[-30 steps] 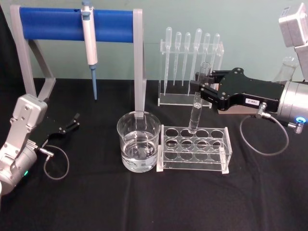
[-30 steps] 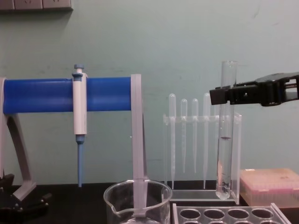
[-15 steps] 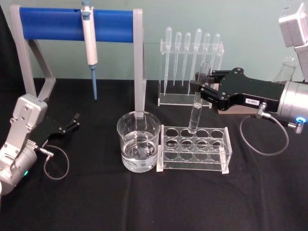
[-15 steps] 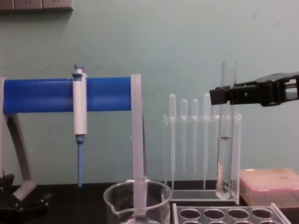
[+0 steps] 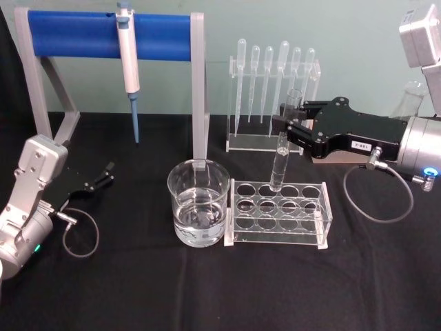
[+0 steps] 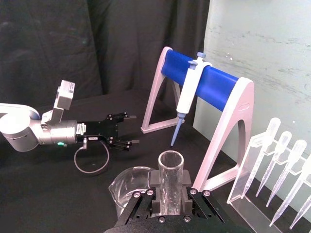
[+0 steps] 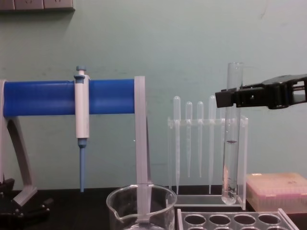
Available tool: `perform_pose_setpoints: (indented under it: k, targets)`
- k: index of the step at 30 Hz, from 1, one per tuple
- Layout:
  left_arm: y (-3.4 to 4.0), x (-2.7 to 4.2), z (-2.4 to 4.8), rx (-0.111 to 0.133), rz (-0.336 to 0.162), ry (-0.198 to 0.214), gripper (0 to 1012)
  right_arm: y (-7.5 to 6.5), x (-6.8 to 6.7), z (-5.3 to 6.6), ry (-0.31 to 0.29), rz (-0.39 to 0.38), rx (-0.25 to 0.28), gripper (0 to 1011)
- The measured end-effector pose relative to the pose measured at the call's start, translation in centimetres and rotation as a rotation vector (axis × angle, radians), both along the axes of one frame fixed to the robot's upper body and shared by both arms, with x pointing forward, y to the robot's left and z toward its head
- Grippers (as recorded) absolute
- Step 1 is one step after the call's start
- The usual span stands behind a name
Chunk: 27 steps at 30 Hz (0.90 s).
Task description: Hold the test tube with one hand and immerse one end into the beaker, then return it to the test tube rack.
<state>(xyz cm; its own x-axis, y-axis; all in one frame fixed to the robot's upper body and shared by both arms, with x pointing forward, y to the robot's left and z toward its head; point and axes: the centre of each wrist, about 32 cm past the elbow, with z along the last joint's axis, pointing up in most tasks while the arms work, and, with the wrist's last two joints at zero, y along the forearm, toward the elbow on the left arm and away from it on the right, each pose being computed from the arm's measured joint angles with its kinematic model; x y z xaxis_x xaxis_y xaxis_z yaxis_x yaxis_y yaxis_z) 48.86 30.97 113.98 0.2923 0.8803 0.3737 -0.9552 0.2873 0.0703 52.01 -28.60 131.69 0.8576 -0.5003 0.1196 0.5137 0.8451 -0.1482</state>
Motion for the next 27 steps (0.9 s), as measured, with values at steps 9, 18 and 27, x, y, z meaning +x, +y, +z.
perform_pose_setpoints:
  k: [9,18,27]
  targets:
    - [0.00,0.00,0.00,0.000,0.000,0.000,1000,0.0,0.0,0.0,0.000,0.000,0.000,241]
    - [0.00,0.00,0.00,0.000,0.000,0.000,1000,0.8,0.3,1.4,-0.040,0.018,-0.004,241]
    - [0.00,0.00,0.00,0.000,0.000,0.000,1000,3.3,1.3,3.2,-0.044,0.072,0.027,241]
